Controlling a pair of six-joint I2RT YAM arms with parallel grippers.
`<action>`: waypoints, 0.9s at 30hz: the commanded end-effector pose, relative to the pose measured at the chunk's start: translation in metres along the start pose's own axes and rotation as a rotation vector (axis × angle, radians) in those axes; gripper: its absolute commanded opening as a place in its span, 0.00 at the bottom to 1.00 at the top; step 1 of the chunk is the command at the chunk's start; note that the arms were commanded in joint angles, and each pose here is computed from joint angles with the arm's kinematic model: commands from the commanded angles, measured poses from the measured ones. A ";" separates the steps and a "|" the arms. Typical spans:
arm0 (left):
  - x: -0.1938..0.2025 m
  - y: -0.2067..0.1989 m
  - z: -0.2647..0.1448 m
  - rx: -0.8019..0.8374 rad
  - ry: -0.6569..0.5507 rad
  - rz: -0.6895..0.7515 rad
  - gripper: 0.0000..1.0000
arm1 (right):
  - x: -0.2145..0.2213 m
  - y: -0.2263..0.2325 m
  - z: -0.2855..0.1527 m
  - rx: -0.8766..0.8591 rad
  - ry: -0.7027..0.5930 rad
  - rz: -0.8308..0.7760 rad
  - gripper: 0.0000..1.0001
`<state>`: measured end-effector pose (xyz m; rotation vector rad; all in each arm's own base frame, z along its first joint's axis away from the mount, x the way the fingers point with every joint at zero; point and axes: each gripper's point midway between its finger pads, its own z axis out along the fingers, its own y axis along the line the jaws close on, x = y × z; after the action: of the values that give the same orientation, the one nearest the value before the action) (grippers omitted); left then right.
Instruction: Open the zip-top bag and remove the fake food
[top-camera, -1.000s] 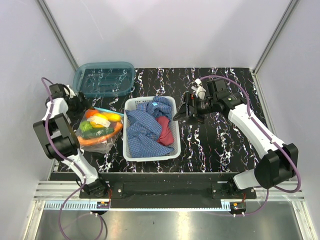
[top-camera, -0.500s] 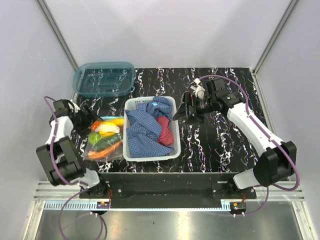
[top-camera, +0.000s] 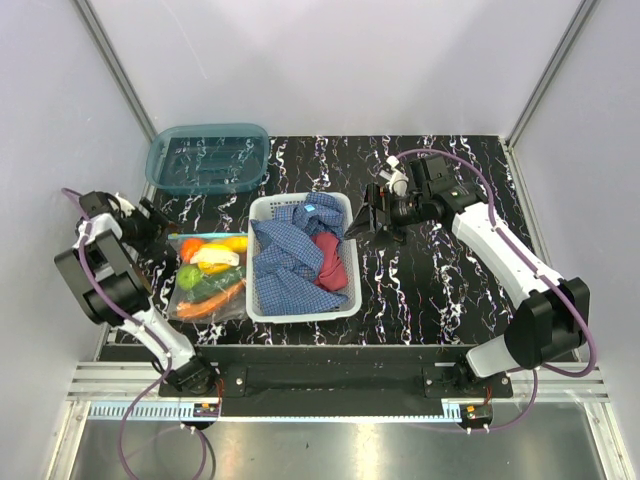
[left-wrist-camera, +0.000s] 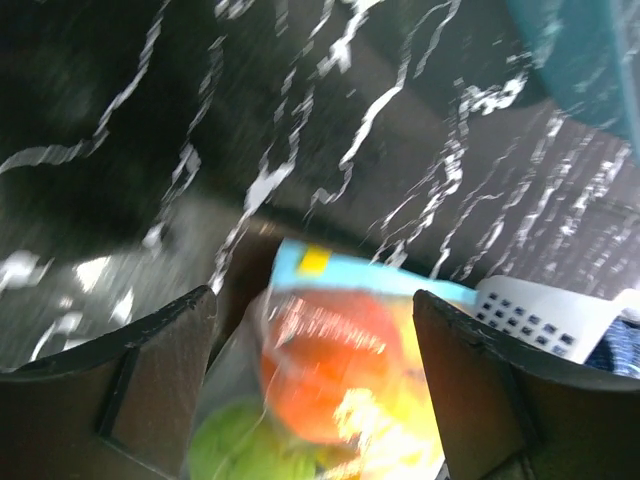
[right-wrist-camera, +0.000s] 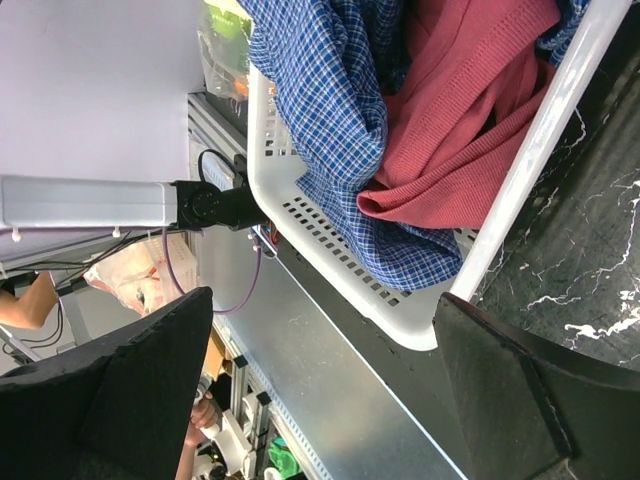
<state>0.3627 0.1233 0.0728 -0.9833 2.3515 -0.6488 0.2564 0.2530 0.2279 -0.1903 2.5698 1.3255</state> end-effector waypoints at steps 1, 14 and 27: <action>-0.025 -0.031 0.002 0.177 -0.014 0.075 0.80 | -0.009 0.018 -0.005 -0.042 -0.023 -0.074 1.00; -0.018 -0.034 0.027 0.303 0.021 0.011 0.45 | -0.027 0.025 -0.007 -0.026 -0.063 -0.079 0.99; -0.025 -0.084 -0.020 0.382 -0.079 0.075 0.00 | -0.094 0.047 0.003 -0.014 -0.183 -0.141 0.89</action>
<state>0.3999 0.1048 0.0840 -0.8898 2.1915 -0.9543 0.3119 0.2694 0.2577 -0.2055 2.4742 1.2667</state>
